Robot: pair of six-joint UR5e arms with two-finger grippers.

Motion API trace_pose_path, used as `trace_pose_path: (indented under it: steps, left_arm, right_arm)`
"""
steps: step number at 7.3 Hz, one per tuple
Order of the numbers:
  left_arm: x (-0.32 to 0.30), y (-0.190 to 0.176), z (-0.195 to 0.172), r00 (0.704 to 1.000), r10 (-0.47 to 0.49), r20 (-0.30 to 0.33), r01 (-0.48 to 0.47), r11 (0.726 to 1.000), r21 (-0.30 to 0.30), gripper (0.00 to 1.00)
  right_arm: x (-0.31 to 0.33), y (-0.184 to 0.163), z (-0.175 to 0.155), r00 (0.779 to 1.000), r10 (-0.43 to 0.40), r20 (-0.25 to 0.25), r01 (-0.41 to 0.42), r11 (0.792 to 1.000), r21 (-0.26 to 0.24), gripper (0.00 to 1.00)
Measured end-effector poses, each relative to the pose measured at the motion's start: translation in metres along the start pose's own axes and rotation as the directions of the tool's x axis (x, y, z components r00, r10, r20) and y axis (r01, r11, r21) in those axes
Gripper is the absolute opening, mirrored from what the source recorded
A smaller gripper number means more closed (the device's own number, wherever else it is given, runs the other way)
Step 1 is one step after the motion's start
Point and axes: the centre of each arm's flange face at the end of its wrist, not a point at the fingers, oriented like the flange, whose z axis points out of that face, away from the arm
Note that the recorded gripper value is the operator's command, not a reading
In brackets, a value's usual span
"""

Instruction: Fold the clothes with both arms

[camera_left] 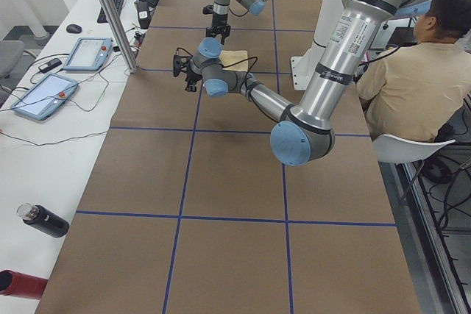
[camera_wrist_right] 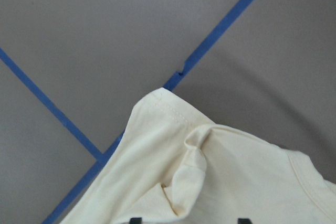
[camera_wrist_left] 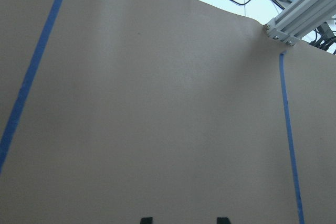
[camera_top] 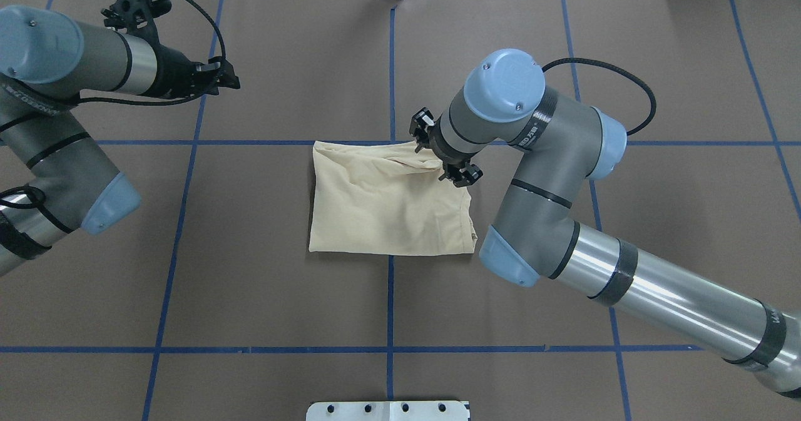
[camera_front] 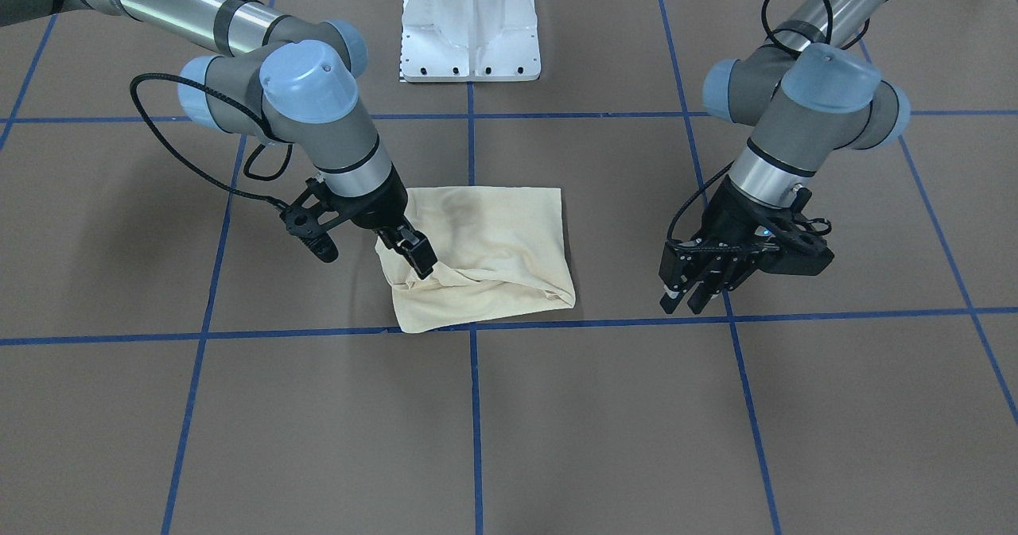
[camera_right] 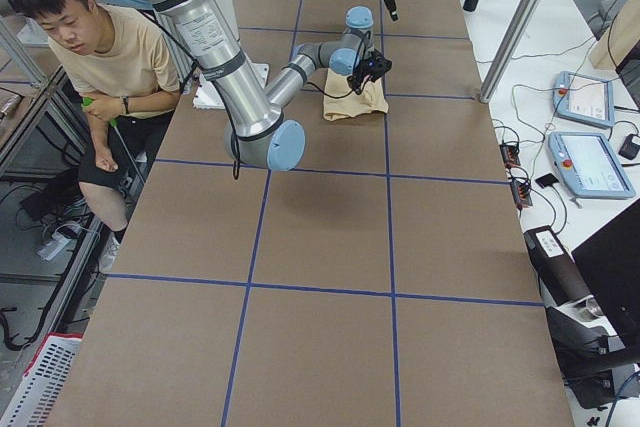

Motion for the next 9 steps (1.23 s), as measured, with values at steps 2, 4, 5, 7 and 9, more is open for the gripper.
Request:
trace_pose_path:
  steps: [2,4,5,7,9]
  left_arm:
    - [-0.010,-0.003,-0.010,1.000,0.007,-0.001,-0.007,1.000,-0.005,0.51]
    - [-0.012,-0.003,-0.011,1.000,0.007,0.000,-0.007,1.000,-0.004,0.51]
    - [-0.013,-0.003,-0.011,1.000,0.006,0.001,-0.006,1.000,-0.004,0.51]
    - [-0.013,-0.003,-0.012,1.000,0.005,0.001,-0.005,1.000,-0.003,0.51]
    - [-0.013,-0.003,-0.012,1.000,0.006,0.002,-0.006,1.000,-0.002,0.51]
  right_arm:
    - [0.004,0.031,0.015,0.999,-0.034,-0.011,0.034,0.999,0.005,0.00]
    - [-0.006,0.036,0.037,0.998,-0.055,-0.024,0.056,0.997,0.057,0.00]
    - [-0.022,0.031,0.050,0.998,-0.062,-0.030,0.065,0.993,0.099,0.00]
    - [-0.049,-0.002,0.071,0.995,-0.076,-0.063,0.086,0.981,0.176,0.00]
    - [-0.066,-0.052,0.070,0.992,-0.093,-0.084,0.110,0.967,0.228,0.00]
